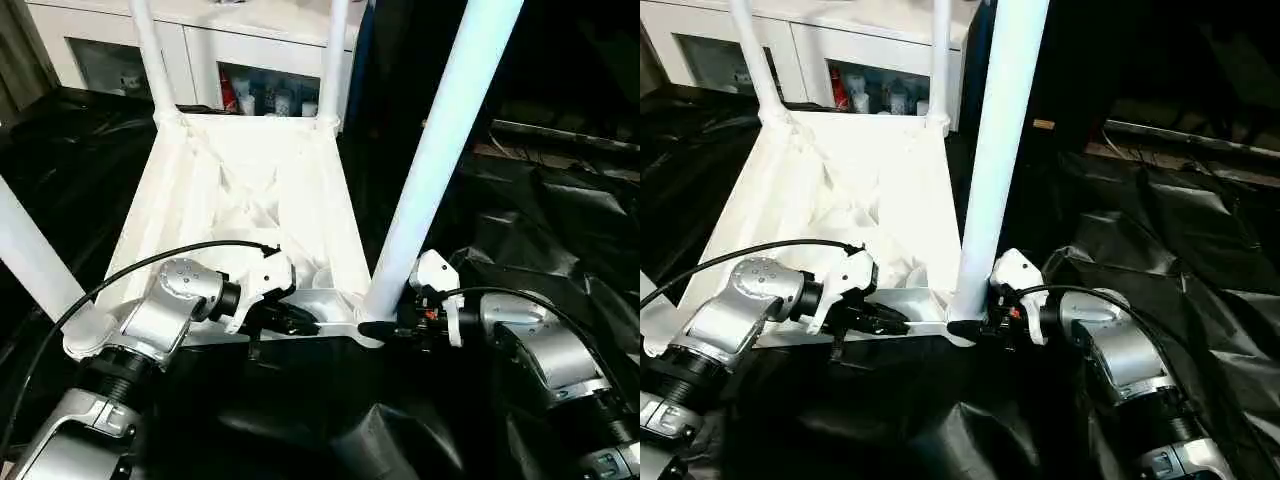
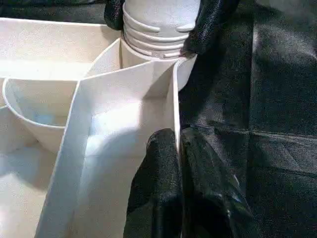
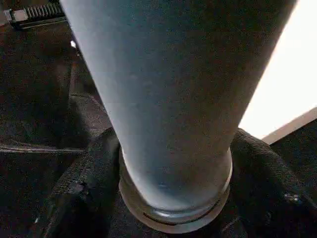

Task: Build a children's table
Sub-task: Rotate leg to tighten

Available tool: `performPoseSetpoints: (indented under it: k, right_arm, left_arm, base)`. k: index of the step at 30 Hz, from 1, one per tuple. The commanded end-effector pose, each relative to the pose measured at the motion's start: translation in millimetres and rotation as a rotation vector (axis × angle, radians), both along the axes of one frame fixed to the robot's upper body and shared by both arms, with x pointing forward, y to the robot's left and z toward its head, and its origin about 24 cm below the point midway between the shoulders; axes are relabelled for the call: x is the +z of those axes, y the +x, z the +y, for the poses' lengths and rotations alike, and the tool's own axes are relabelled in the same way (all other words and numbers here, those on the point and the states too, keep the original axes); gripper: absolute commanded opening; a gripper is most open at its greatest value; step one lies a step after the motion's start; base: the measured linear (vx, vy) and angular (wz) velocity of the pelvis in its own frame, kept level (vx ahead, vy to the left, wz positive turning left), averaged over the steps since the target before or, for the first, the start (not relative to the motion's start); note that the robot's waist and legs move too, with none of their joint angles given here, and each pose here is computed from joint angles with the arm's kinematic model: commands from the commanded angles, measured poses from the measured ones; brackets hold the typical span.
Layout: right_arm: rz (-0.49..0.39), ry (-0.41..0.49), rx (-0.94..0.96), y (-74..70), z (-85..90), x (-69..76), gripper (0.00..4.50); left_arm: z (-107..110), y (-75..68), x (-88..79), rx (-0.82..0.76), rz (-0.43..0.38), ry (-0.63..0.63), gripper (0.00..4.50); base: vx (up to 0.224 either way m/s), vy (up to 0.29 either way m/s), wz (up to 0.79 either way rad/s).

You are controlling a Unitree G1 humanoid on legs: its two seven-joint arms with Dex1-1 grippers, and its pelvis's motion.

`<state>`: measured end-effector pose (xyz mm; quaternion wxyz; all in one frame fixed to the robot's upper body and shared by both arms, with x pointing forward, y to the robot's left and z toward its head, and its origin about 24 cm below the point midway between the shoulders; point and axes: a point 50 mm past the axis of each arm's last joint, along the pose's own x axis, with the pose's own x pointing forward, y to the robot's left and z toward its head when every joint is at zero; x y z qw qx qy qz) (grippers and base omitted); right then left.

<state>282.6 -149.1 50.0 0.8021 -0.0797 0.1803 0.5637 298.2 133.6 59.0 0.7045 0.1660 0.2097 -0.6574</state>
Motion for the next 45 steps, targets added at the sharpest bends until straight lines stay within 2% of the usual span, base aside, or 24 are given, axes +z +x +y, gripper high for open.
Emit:
performPoseSetpoints:
  k: [1,4,7,9,10,11,12,13,14,17,19,20,22,24,26,27,30,34,36,45]
  right_arm:
    - [0.011,0.052,0.018,-3.7,5.2,2.0,2.73]
    - [0.014,0.108,-0.171,7.6,9.4,-3.6,2.72]
    - [-0.004,0.083,-0.327,16.7,11.9,-11.9,2.72]
    - [0.002,0.064,-0.472,24.0,16.3,-19.8,2.72]
    - [0.003,0.057,-0.605,30.7,20.6,-23.8,2.72]
    - [0.004,0.056,-0.625,31.6,21.3,-24.3,2.72]
    - [0.006,0.043,-0.779,38.6,31.2,-27.6,2.72]
    - [0.006,0.043,-0.779,38.6,31.2,-27.6,2.72]
    - [0.001,0.036,-0.817,40.8,42.5,-27.9,2.72]
    - [-0.008,0.060,-0.794,41.6,61.4,-24.9,2.72]
    - [-0.080,0.044,-0.694,40.7,73.4,-18.9,2.72]
    - [-0.084,0.073,-0.676,40.8,75.8,-16.0,2.72]
    - [-0.050,0.142,-0.675,41.4,75.5,-12.3,3.28]
    - [-0.042,0.157,-0.661,41.1,73.8,-11.2,3.44]
    - [-0.042,0.165,-0.636,40.6,68.6,-10.0,3.51]
    - [-0.041,0.153,-0.574,38.3,61.4,-9.4,3.65]
    - [-0.072,0.114,-0.466,33.8,51.8,-8.3,3.65]
    - [-0.084,0.101,-0.315,25.2,33.4,-2.1,3.65]
    - [-0.062,0.089,-0.219,18.5,19.6,2.4,3.65]
    - [-0.011,0.029,-0.007,-3.0,2.0,2.8,3.65]
  left_arm:
    - [-13,-1.9,4.3,-0.024,-0.004,-0.070,0.00]
    - [-20,5.4,-1.3,0.073,-0.028,-0.060,0.00]
    - [-29,12.0,-5.3,0.146,-0.058,-0.048,0.00]
    - [-41,18.6,-7.9,0.224,-0.085,-0.042,0.00]
    - [-54,22.1,-9.2,0.268,-0.094,-0.045,0.00]
    - [-56,22.5,-9.4,0.275,-0.096,-0.045,0.00]
    - [-75,24.5,-10.9,0.315,-0.103,-0.046,0.00]
    - [-75,24.5,-10.9,0.315,-0.103,-0.046,0.00]
    - [-87,23.9,-12.5,0.321,-0.111,-0.035,0.00]
    - [-100,22.6,-15.1,0.320,-0.126,-0.018,0.00]
    - [-107,20.2,-16.5,0.296,-0.134,-0.009,0.00]
    - [-109,19.6,-17.1,0.287,-0.134,-0.007,0.00]
    - [-107,20.2,-18.3,0.288,-0.134,-0.003,0.00]
    - [-104,21.0,-18.8,0.291,-0.133,0.000,0.00]
    - [-97,22.5,-18.3,0.288,-0.136,0.000,0.00]
    - [-89,23.9,-16.2,0.270,-0.142,-0.011,0.00]
    - [-79,23.5,-14.3,0.230,-0.136,-0.032,0.00]
    - [-62,18.8,-11.3,0.140,-0.114,-0.054,0.00]
    - [-48,12.5,-8.0,0.050,-0.083,-0.073,0.00]
    - [-18,3.9,-2.5,-0.060,-0.030,-0.053,0.00]
  base:
    - [0.000,0.000,0.00]
    - [0.000,0.000,0.00]
    - [0.000,0.000,0.00]
    - [0.000,0.000,0.00]
    - [0.000,0.000,0.00]
    - [0.000,0.000,0.00]
    - [0.000,0.000,0.00]
    - [0.000,0.000,0.00]
    - [0.000,0.000,0.00]
    - [0.000,0.000,0.00]
    - [0.000,0.000,0.00]
    - [0.000,0.000,0.00]
    - [0.000,0.000,0.00]
    - [0.000,0.000,0.00]
    - [0.000,0.000,0.00]
    - [0.000,0.000,0.00]
    - [0.000,0.000,0.00]
    - [0.000,0.000,0.00]
    - [0.000,0.000,0.00]
    - [0.000,0.000,0.00]
